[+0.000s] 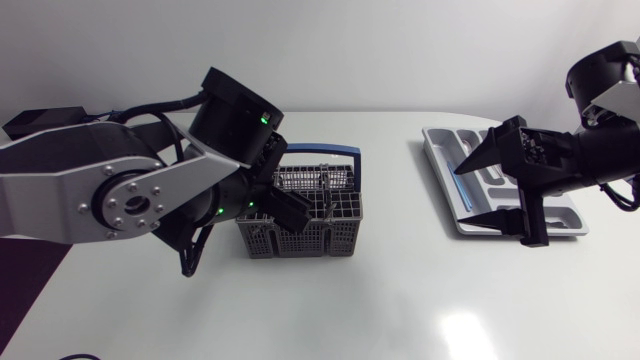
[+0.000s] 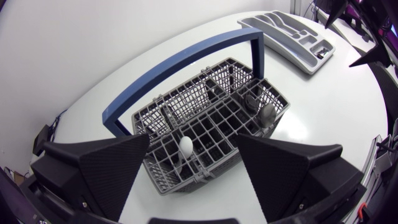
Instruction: Unload the cutlery basket into the drawer organizer.
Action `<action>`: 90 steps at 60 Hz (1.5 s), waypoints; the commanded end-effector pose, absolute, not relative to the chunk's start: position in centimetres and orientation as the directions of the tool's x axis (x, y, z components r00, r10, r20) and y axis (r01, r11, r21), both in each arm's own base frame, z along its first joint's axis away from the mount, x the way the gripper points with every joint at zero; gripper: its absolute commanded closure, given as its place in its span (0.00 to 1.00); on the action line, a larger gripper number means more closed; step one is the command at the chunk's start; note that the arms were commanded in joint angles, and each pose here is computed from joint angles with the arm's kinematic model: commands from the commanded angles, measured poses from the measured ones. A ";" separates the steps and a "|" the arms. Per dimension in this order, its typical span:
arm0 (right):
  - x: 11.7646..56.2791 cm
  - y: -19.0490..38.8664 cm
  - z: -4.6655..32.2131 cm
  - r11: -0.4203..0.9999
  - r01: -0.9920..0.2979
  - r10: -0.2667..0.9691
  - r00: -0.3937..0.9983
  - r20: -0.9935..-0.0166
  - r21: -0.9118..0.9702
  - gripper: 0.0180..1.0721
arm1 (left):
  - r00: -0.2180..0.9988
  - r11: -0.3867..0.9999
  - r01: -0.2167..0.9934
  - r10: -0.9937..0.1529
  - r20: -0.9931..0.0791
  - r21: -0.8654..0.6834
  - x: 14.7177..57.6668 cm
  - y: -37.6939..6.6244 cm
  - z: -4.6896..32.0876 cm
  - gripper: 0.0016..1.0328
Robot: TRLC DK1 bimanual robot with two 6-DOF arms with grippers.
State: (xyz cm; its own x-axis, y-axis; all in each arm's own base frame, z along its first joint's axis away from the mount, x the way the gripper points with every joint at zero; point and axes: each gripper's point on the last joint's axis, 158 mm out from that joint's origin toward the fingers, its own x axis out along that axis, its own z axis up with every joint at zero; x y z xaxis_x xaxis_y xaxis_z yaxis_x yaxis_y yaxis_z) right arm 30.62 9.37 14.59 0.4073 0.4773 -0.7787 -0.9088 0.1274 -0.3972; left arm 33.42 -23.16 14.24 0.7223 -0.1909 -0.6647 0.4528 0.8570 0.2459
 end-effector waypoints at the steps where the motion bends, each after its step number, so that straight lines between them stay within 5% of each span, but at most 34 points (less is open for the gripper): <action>1: 29.7 11.7 15.0 0.169 -0.921 0.510 0.387 -0.768 -0.352 0.04 | 0.724 0.871 0.431 -0.177 -0.666 0.237 33.4 -22.6 14.1 0.05; 15: 28.7 17.9 17.5 0.287 -0.925 0.584 0.374 -0.720 -0.247 0.04 | 0.721 0.875 0.422 -0.166 -0.672 0.237 33.4 -22.1 13.7 0.05; 25: 29.4 20.1 17.3 0.497 -0.860 0.538 0.408 -0.738 -0.113 0.04 | 0.725 0.883 0.404 -0.152 -0.672 0.237 33.5 -21.2 13.6 0.05; 53: 26.8 24.8 14.1 0.600 -0.782 0.476 0.183 -0.860 0.166 0.04 | 0.724 0.892 0.382 -0.127 -0.678 0.240 33.4 -19.5 13.1 0.05; 66: 28.0 24.7 15.6 0.747 -0.637 0.454 0.278 -0.846 0.191 0.04 | 0.724 0.898 0.371 -0.119 -0.679 0.238 33.3 -18.7 13.0 0.05; 72: 28.6 24.8 15.3 0.845 -0.467 0.437 0.318 -0.841 0.262 0.04 | 0.723 0.899 0.367 -0.114 -0.682 0.239 33.2 -18.2 12.8 0.05; 90: 30.0 26.4 15.0 0.900 -0.180 0.437 0.353 -0.827 0.398 0.04 | 0.721 0.904 0.353 -0.099 -0.686 0.240 32.9 -17.1 12.3 0.05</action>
